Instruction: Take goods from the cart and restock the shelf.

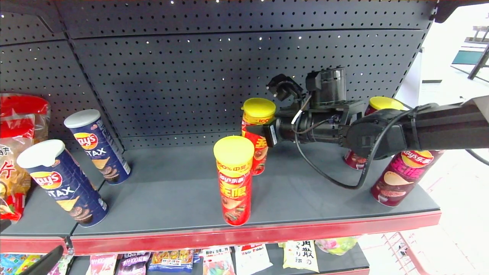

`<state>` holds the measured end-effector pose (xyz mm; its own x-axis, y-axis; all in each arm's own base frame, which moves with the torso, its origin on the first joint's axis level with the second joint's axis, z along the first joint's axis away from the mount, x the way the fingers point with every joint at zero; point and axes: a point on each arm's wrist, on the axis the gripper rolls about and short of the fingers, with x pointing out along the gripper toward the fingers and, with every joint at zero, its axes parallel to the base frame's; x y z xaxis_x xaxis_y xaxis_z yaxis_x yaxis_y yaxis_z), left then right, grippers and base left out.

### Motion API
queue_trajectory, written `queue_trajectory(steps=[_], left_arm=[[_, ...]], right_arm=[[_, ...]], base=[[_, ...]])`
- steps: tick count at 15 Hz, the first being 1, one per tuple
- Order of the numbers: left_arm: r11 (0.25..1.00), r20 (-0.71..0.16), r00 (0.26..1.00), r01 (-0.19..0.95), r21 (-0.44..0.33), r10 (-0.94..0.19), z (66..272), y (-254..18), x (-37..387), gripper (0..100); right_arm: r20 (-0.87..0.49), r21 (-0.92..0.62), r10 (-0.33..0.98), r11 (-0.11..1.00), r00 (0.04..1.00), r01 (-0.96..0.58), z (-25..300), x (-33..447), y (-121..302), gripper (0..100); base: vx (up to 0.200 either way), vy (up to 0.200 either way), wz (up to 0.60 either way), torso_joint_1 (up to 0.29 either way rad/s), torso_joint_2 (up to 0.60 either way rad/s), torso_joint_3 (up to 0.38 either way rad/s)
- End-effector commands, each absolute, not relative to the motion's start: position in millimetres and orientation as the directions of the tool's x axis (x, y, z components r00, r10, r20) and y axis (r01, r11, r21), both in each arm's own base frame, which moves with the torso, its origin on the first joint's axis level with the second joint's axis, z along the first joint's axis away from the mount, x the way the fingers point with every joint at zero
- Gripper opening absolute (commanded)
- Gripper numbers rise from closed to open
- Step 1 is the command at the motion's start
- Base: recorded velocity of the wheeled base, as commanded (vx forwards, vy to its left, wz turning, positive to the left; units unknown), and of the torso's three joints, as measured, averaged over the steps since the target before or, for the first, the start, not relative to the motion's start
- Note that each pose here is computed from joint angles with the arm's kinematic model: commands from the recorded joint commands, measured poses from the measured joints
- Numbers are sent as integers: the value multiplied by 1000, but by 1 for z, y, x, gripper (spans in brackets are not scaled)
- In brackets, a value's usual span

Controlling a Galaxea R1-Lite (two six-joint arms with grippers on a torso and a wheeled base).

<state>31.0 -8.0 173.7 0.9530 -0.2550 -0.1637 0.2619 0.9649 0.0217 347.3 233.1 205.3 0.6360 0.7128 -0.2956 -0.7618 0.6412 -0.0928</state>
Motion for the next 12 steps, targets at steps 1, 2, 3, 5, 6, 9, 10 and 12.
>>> queue_trajectory(steps=[1, 2, 3, 5, 6, 9, 10, 12], left_arm=[[965, -172, 951, 263, 21, -256, 173, -8, 32, 100], [964, -177, 950, 263, 21, -256, 173, -9, 33, 100], [964, -177, 950, 263, 21, -256, 173, -9, 33, 100], [964, -186, 949, 263, 21, -255, 170, -9, 33, 100], [964, -186, 949, 263, 21, -255, 169, -9, 33, 100], [965, -186, 949, 263, 18, -255, 169, -8, 33, 100], [965, -186, 949, 263, 16, -255, 169, -8, 33, 100], [965, -186, 949, 262, 12, -255, 169, -8, 33, 100]], right_arm=[[-305, -90, 715, 636, 629, -766, 200, 349, 237, 0], [-304, -91, 716, 635, 629, -767, 200, 351, 239, 0], [-302, -91, 716, 635, 629, -767, 199, 351, 239, 0], [-305, -89, 716, 635, 628, -767, 197, 354, 241, 0], [-301, -91, 716, 635, 629, -767, 198, 355, 242, 0], [-294, -93, 727, 624, 620, -776, 196, 358, 252, 0], [-293, -94, 728, 624, 621, -776, 196, 358, 253, 0], [-294, -93, 729, 622, 618, -778, 195, 358, 255, 0]], base=[[0, 0, 0, 0, 0, 0], [0, 0, 0, 0, 0, 0], [0, 0, 0, 0, 0, 0], [0, 0, 0, 0, 0, 0], [0, 0, 0, 0, 0, 0], [0, 0, 0, 0, 0, 0], [0, 0, 0, 0, 0, 0], [0, 0, 0, 0, 0, 0]])
